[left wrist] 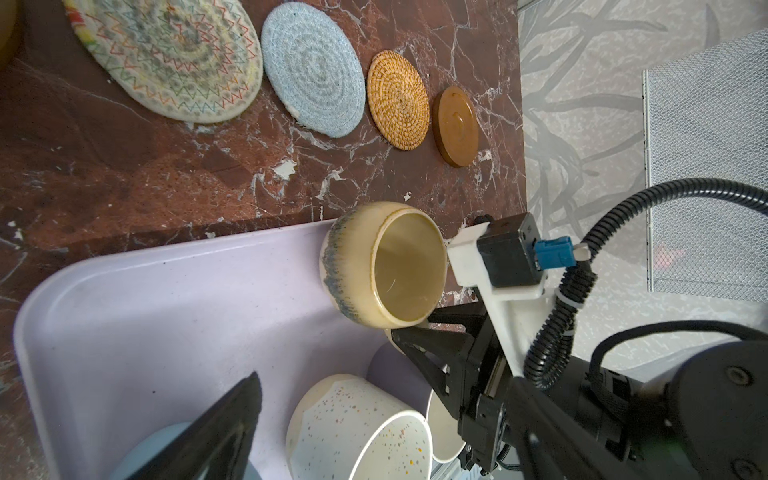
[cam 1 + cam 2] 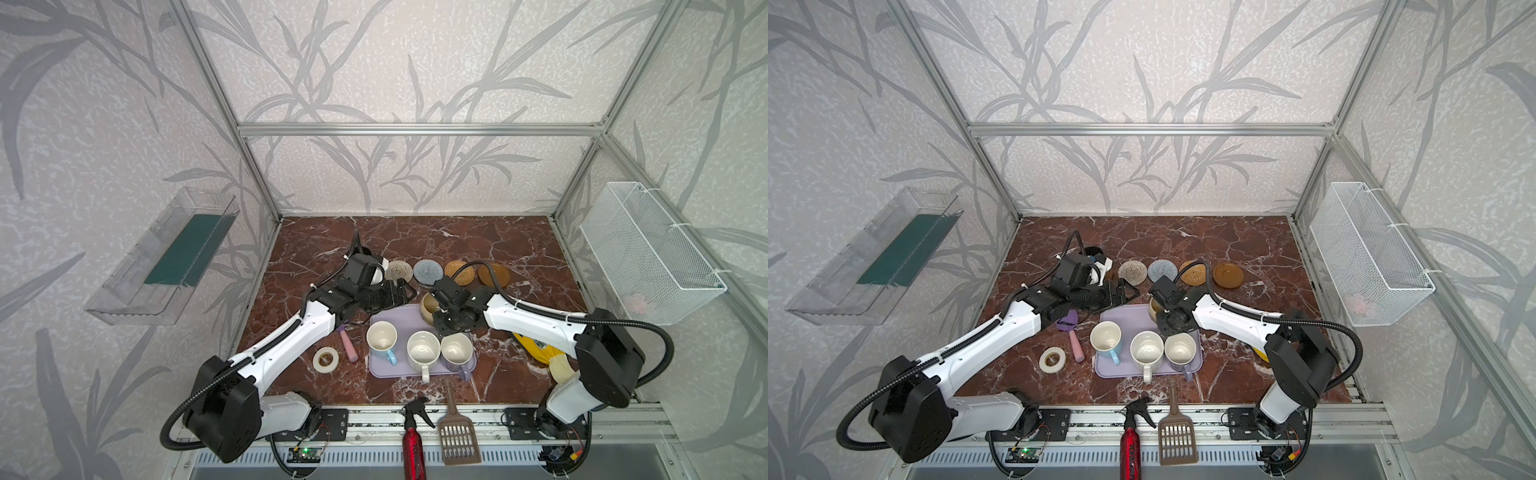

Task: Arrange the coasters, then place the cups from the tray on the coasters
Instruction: 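Lower right gripper and grasp the cream mug by its handle, then lift the cream mug with right gripper toward the coasters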

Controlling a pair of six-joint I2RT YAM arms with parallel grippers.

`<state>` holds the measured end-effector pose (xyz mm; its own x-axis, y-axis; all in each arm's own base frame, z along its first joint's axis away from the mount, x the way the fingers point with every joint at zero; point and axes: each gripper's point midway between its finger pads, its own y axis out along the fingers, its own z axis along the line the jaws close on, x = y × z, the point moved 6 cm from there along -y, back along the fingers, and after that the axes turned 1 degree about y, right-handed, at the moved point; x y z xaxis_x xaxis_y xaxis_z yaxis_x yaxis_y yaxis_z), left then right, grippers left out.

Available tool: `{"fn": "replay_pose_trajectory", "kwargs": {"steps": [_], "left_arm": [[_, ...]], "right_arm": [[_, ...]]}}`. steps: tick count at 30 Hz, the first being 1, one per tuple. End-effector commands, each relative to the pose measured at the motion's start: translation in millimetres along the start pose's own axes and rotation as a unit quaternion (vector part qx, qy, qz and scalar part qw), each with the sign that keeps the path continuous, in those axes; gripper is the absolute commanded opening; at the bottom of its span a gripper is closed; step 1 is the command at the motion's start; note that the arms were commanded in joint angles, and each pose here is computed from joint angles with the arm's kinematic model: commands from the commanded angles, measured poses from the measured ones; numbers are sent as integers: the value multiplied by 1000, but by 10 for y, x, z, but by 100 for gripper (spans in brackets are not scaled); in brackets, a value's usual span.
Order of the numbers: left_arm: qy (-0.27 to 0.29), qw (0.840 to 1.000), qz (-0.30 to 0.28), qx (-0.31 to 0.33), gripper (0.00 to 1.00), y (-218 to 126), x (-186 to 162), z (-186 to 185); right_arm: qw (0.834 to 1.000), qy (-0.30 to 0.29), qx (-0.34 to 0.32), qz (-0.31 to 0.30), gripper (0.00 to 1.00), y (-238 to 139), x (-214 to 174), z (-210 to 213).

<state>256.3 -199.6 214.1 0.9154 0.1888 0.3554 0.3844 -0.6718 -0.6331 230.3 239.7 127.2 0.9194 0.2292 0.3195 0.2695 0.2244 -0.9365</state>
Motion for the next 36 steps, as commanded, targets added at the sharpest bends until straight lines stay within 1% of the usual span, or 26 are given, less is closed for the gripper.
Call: {"fn": "replay_pose_trajectory", "kwargs": {"steps": [1,5,10,24,27,32,36], "left_arm": [[2,1000,-7,-5,94,5,42,-20],[2,1000,-11,-4,94,8,50,-14],[3,1000,-14,-5,94,-5,60,-21],[-2,999,-38,0,94,-50,91,34],[-6,999,-40,1,94,-42,97,52],[-10,999,-33,-1,94,-1,80,78],[-10,999,-37,2,94,-12,91,86]], "right_arm": [[996,-2,27,-88,7,-248,293,103],[995,-7,27,-97,3,-289,329,112],[994,-10,35,-103,0,-353,363,144],[987,4,53,-149,0,-579,383,141],[989,4,53,-136,0,-544,359,152],[995,1,44,-93,0,-399,226,119],[992,-7,58,-111,0,-434,228,130]]}}
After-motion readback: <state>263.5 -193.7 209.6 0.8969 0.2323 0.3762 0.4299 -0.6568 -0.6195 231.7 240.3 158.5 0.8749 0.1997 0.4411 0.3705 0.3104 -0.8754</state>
